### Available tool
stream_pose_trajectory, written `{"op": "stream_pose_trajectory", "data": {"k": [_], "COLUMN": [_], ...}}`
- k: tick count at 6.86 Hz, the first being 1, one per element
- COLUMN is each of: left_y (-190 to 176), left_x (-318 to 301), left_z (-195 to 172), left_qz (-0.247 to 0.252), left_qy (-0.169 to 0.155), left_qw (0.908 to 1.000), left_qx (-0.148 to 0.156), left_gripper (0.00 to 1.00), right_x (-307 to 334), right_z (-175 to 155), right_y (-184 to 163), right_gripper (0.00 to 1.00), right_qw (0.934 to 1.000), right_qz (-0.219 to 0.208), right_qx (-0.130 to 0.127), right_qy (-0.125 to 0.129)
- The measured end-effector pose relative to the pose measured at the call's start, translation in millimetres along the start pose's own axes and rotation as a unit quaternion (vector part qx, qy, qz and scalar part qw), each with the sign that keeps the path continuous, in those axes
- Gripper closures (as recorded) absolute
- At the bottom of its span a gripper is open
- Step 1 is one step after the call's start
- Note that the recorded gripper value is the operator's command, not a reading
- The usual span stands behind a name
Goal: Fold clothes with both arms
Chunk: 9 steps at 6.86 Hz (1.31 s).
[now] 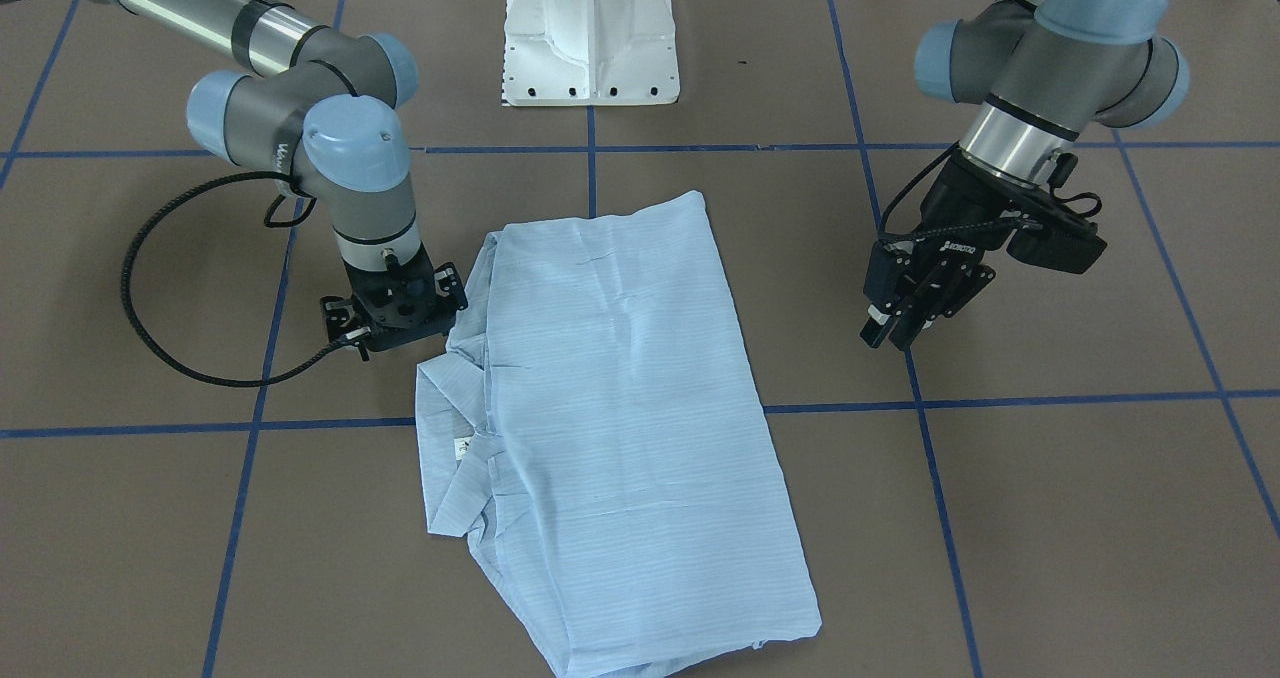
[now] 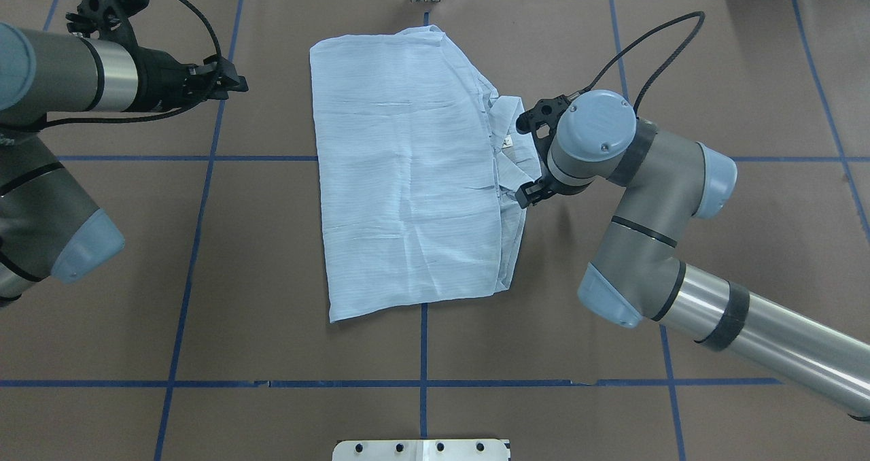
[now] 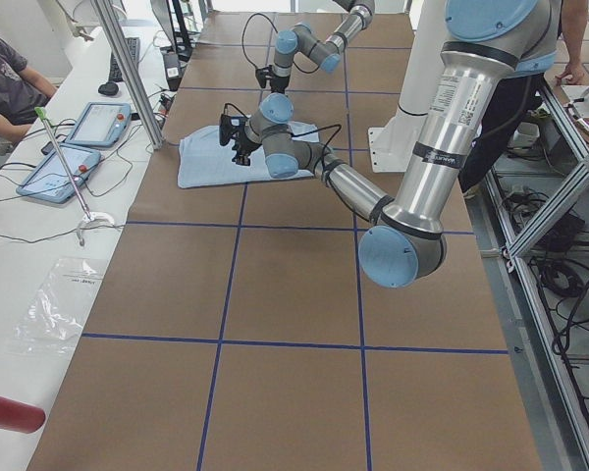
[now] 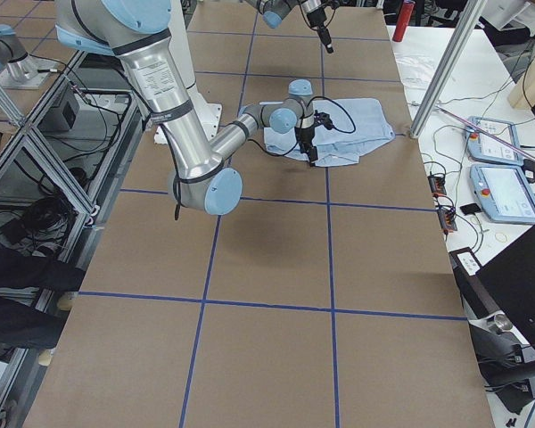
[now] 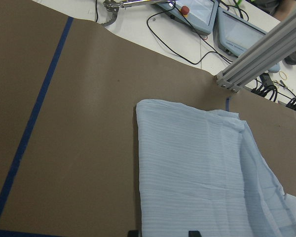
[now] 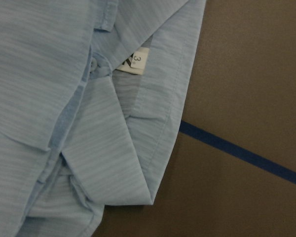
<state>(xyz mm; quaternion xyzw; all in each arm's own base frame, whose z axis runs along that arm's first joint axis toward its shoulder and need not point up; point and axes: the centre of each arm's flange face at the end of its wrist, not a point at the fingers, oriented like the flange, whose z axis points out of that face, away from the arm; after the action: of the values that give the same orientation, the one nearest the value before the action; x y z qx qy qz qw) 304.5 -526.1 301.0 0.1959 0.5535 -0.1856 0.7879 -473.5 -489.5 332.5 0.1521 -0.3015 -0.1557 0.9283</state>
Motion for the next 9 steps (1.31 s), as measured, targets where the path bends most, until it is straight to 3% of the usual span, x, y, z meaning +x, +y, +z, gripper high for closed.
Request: {"op": "stream_pose_trajectory", "data": {"k": [2, 3, 4, 5, 7, 8, 9], "left_y": [0, -1, -1, -1, -1, -1, 0], "left_x": [1, 2, 2, 1, 0, -1, -1], "left_z": [-1, -1, -1, -1, -1, -1, 0], "left_qz": [0.0, 0.0, 0.0, 0.0, 0.0, 0.0, 0.0], "left_qy": [0.001, 0.002, 0.002, 0.002, 0.0, 0.0, -0.001], "left_qw": [1.0, 1.0, 1.0, 1.0, 1.0, 1.0, 1.0], "left_qx": [0.0, 0.001, 0.001, 0.001, 0.001, 0.001, 0.0], "left_gripper": [0.56, 0.56, 0.56, 0.56, 0.56, 0.56, 0.56], "right_x": [-1, -12, -32, -62, -129, -148, -152], "right_z": [-13, -18, -24, -27, -21, -21, -18], "right_y": [4, 6, 13, 27, 71, 88, 100], "right_gripper": [0.0, 0.0, 0.0, 0.0, 0.01, 0.03, 0.05], "right_qw": [0.9995, 0.9956, 0.9843, 0.9609, 0.9006, 0.8711, 0.8493], "right_qz": [0.031, 0.091, 0.171, 0.269, 0.426, 0.482, 0.52], "right_qx": [0.005, 0.011, 0.015, 0.013, 0.035, 0.045, 0.046], "right_qy": [-0.006, -0.018, -0.04, -0.065, -0.077, -0.081, -0.081]}}
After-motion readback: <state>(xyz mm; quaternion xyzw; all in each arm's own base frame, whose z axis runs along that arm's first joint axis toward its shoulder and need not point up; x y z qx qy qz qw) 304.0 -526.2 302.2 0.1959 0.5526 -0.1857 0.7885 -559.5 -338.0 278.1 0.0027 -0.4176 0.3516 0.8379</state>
